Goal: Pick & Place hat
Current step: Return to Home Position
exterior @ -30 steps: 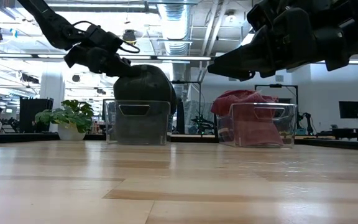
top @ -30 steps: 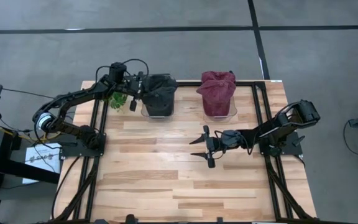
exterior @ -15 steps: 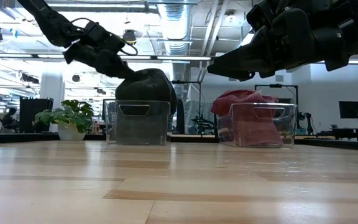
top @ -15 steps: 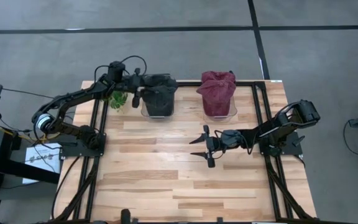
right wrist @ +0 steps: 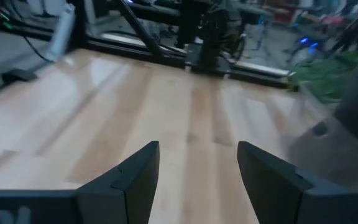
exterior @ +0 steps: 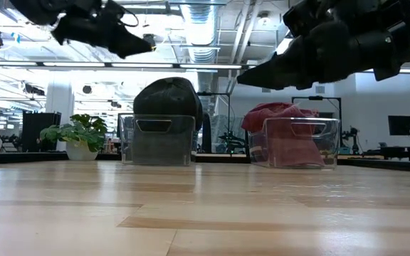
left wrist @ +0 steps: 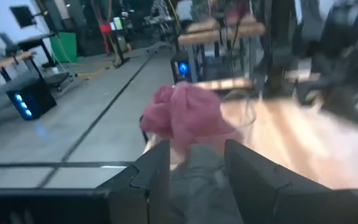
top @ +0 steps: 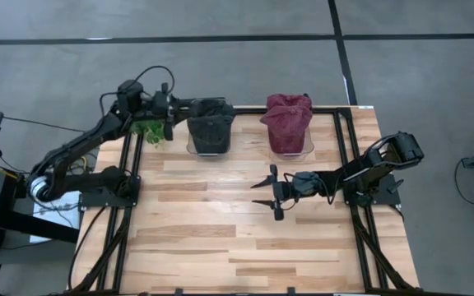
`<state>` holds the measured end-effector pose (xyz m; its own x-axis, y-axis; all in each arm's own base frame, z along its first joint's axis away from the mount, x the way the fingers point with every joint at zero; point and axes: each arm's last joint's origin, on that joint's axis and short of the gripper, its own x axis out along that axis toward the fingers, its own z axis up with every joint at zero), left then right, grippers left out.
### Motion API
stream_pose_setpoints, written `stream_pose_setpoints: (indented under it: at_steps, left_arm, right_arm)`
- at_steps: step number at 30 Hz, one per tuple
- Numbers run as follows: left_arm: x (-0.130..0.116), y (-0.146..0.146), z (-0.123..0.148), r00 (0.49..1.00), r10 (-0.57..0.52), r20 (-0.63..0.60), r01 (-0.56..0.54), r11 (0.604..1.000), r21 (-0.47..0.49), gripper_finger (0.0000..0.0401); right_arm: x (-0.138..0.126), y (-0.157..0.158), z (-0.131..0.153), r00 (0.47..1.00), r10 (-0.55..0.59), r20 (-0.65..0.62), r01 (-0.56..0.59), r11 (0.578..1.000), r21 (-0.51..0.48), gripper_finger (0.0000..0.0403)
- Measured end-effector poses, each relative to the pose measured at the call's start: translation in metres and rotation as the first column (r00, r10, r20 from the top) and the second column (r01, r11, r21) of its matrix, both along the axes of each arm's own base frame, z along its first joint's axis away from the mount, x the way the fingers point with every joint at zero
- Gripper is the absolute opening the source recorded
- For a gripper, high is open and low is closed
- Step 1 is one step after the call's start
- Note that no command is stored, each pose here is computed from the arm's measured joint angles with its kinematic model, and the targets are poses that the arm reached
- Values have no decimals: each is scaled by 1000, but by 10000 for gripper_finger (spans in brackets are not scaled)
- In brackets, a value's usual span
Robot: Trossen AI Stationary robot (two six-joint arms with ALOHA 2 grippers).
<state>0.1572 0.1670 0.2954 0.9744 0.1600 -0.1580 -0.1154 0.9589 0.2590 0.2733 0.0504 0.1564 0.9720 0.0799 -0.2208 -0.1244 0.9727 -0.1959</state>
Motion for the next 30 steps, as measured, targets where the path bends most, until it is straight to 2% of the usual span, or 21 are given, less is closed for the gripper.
stream_pose_setpoints:
  at_steps: [3, 8, 12, 16, 21, 25, 30]
  left_arm:
    - [-10, -15, 1, 999, 14, 41, -10, 996, -90, 150]
    - [-26, -43, -25, 997, -3, 74, 15, 986, -168, 150]
    - [-37, -66, -56, 987, -23, 162, 60, 972, -226, 150]
    - [-49, -84, -84, 964, -21, 266, 88, 967, -241, 150]
    - [-61, -92, -97, 917, 112, 384, -5, 963, -269, 150]
    - [-63, -94, -110, 924, 126, 362, -6, 950, -314, 150]
    - [-62, -96, -112, 930, 105, 351, 18, 944, -329, 150]
  right_arm:
    - [0, -2, 0, 998, -56, 9, 56, 996, -76, 210]
    - [1, -7, 4, 978, -200, 55, 204, 974, -97, 210]
    - [0, -9, 15, 932, -335, 135, 336, 942, 22, 210]
    - [-7, -3, 33, 934, -305, 188, 301, 952, 48, 210]
    - [-28, 10, 55, 945, -230, 233, 230, 973, 29, 210]
    - [-63, 10, 58, 942, -192, 274, 181, 981, 68, 210]
    - [-115, 1, 46, 929, -148, 340, 95, 981, 168, 210]
